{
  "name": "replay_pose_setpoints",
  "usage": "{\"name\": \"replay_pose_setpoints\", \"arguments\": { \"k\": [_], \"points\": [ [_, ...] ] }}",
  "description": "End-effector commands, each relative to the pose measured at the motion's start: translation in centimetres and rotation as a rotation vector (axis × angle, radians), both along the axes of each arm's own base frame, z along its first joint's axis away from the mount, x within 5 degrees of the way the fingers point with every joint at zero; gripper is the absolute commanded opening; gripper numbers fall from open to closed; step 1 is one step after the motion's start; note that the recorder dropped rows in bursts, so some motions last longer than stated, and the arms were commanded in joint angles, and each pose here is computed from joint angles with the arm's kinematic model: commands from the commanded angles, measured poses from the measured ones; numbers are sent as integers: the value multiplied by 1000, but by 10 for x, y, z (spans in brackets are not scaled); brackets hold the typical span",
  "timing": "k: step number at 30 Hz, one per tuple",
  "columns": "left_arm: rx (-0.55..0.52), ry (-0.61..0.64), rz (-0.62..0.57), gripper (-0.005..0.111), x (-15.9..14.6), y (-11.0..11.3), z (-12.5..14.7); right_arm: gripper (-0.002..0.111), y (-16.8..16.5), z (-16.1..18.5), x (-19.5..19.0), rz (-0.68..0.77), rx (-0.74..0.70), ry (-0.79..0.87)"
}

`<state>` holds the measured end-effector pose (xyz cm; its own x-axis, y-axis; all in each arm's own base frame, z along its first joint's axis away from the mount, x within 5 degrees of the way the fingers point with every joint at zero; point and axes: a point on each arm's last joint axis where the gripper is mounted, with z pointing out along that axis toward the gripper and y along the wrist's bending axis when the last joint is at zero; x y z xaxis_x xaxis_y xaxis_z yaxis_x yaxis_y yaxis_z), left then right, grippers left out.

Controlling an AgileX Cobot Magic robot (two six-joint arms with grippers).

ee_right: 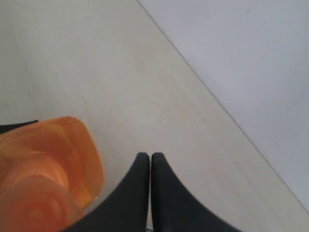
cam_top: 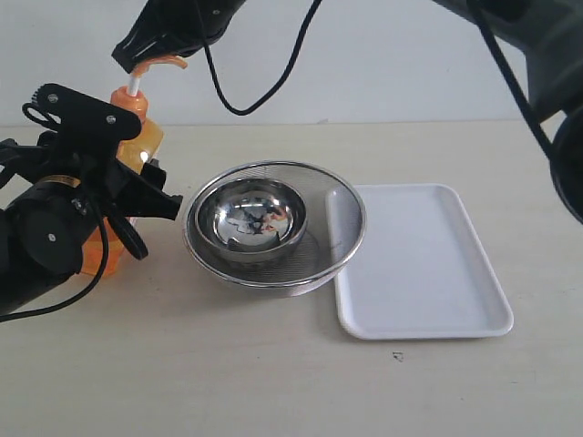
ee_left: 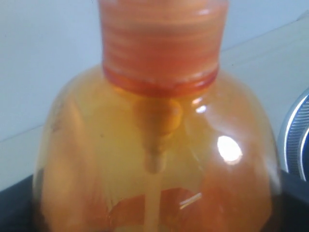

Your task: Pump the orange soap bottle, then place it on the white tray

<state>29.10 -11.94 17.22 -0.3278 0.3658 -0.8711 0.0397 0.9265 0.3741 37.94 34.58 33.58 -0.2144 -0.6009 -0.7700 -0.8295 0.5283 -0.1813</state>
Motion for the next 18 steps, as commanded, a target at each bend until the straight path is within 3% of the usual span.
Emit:
{"name": "replay_pose_setpoints", "arguments": {
  "k": [1,18],
  "points": [
    [-17,35,-1,5,-4,0,-3,0,-9,20,-7,-16,-3,-18],
    [-19,30,1,5,-3,0,-3,0,-17,13,-18,-16,-97,124]
  ]
}}
